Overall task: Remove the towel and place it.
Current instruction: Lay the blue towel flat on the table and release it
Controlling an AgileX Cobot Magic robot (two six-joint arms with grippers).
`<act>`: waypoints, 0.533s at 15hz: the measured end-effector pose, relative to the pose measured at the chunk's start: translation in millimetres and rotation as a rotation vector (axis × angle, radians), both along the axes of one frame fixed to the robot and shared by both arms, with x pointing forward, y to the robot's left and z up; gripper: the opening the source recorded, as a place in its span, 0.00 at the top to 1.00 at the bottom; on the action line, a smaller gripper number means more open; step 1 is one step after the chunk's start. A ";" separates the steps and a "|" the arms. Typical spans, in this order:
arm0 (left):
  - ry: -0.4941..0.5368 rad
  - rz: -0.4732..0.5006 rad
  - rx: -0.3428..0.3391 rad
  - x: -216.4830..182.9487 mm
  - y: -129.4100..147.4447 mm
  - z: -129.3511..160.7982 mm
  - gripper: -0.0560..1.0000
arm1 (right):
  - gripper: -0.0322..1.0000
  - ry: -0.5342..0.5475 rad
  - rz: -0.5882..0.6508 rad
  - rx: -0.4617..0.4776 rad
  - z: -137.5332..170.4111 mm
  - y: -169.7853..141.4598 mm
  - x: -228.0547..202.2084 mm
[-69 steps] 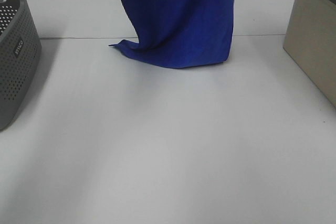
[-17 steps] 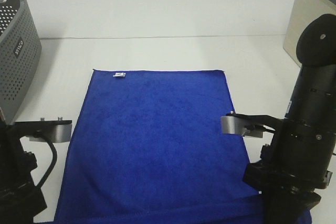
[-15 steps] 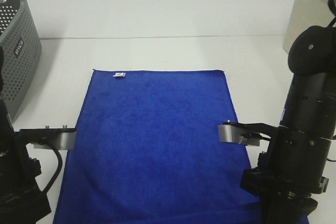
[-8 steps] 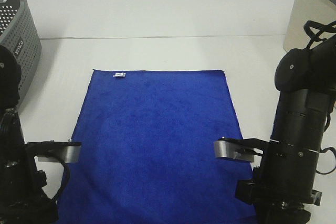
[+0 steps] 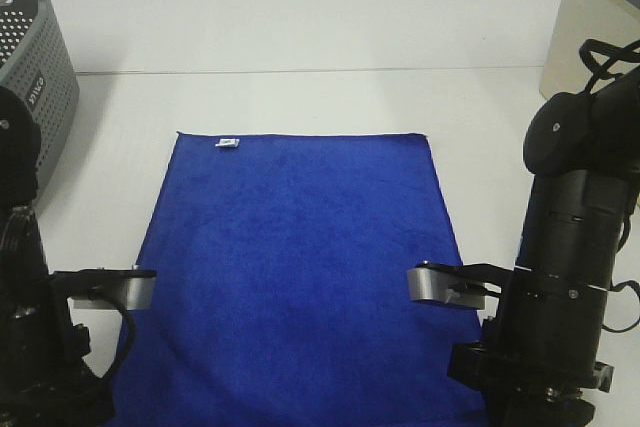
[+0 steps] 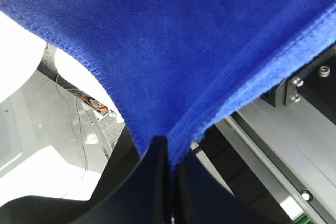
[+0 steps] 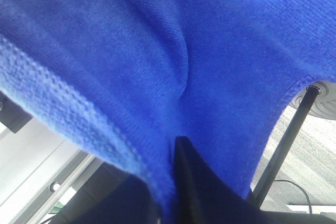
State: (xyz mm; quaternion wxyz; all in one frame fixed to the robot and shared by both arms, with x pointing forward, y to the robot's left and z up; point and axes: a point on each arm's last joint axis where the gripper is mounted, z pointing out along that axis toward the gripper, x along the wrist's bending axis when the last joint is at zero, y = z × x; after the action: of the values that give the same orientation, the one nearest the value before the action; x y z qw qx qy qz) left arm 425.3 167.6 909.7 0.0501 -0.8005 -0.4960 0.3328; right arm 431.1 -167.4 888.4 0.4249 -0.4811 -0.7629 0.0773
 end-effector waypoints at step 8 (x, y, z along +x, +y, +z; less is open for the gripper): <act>0.008 0.019 0.015 -0.1 0.0 0.1 0.41 | 0.32 0.020 -0.045 -0.075 0.5 -1.4 -0.2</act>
State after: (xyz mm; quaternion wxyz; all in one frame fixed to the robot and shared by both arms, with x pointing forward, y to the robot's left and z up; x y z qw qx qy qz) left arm 425.2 167.6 909.8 0.0548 -0.7940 -0.5057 0.3329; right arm 430.9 -168.8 888.9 0.4158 -0.5130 -0.7441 0.1010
